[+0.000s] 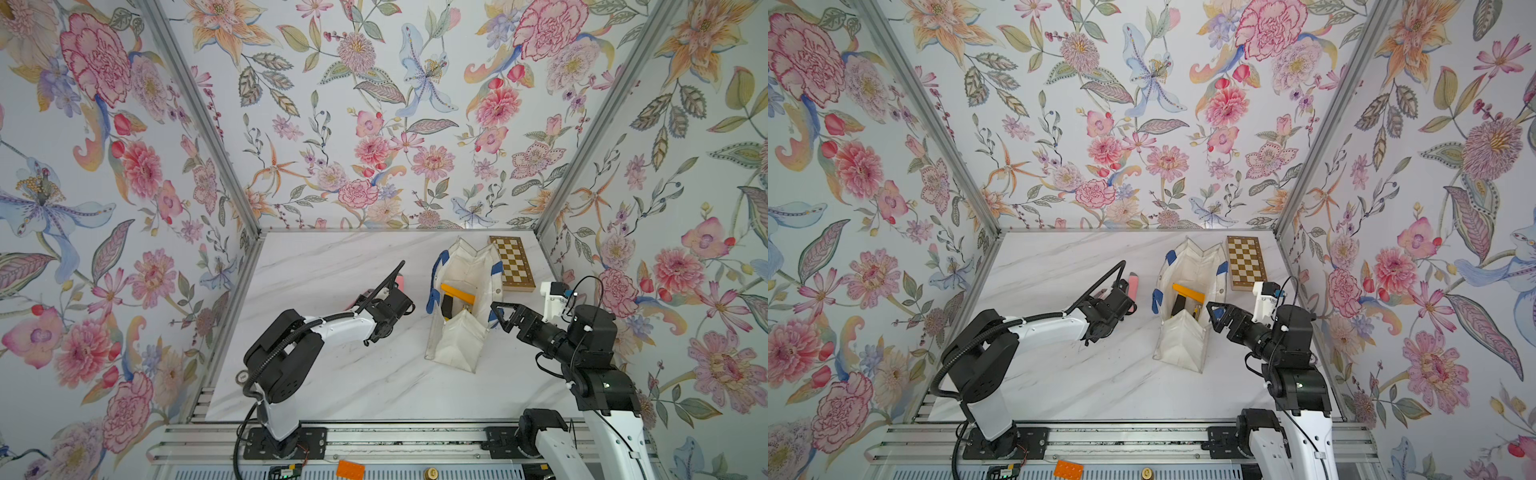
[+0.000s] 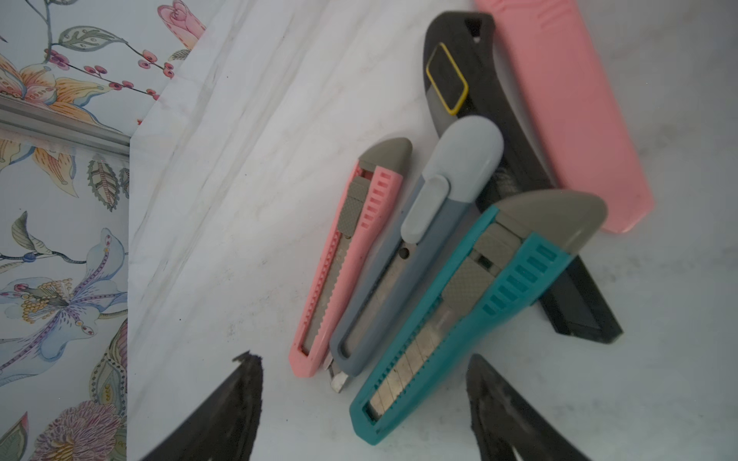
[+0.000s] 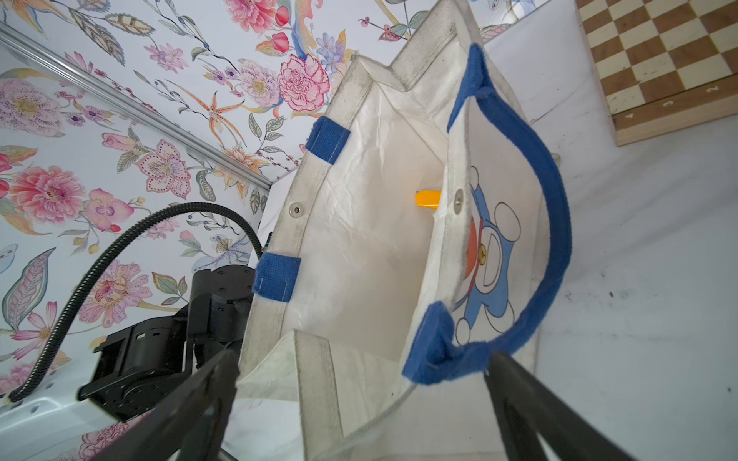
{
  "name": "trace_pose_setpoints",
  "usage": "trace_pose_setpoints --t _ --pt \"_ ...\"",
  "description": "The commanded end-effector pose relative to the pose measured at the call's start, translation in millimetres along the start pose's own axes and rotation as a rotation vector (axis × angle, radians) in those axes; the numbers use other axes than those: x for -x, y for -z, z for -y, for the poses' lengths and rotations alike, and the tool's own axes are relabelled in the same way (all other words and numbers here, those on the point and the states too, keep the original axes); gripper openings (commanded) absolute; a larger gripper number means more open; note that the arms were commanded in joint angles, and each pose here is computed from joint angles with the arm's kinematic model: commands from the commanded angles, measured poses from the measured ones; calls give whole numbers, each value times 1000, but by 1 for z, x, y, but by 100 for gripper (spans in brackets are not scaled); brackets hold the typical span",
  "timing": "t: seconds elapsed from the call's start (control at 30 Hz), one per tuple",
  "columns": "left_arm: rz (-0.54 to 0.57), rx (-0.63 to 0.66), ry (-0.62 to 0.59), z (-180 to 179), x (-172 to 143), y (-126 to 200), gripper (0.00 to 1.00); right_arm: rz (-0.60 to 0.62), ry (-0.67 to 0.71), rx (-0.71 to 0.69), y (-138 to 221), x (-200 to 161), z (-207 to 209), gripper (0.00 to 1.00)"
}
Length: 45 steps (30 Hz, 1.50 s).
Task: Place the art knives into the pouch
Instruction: Pick up the utility knife at the center of the board.
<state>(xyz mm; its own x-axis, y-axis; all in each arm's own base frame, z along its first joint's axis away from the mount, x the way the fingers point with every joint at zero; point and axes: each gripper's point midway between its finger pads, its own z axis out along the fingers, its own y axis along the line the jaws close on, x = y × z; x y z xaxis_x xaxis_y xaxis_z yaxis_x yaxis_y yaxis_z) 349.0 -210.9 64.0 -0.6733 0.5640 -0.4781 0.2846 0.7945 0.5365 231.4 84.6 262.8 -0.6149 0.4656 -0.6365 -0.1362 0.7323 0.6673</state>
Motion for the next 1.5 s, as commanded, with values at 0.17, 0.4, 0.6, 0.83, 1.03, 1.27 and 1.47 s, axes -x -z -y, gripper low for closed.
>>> trace_pose_setpoints --t 0.17,0.4,0.6,0.83,1.03,1.27,1.47 --pt "-29 -12 -38 25 -5 -3 70 -12 8 8 1 5 -5 99" --pt "-70 10 -73 37 -11 -17 61 -7 2 2 2 6 -4 99" --pt "-92 52 -110 40 -11 -28 58 -6 -6 -8 2 6 -1 99" --pt "-106 55 -124 43 -12 -34 52 -2 -10 -19 3 7 1 99" --pt "-133 37 -116 42 -17 -41 49 0 -14 -28 3 8 4 99" --pt "-150 -27 -122 49 -15 -47 46 13 -16 -36 5 10 5 99" --pt "-171 -55 -113 47 -15 -53 46 26 -17 -55 6 12 8 99"
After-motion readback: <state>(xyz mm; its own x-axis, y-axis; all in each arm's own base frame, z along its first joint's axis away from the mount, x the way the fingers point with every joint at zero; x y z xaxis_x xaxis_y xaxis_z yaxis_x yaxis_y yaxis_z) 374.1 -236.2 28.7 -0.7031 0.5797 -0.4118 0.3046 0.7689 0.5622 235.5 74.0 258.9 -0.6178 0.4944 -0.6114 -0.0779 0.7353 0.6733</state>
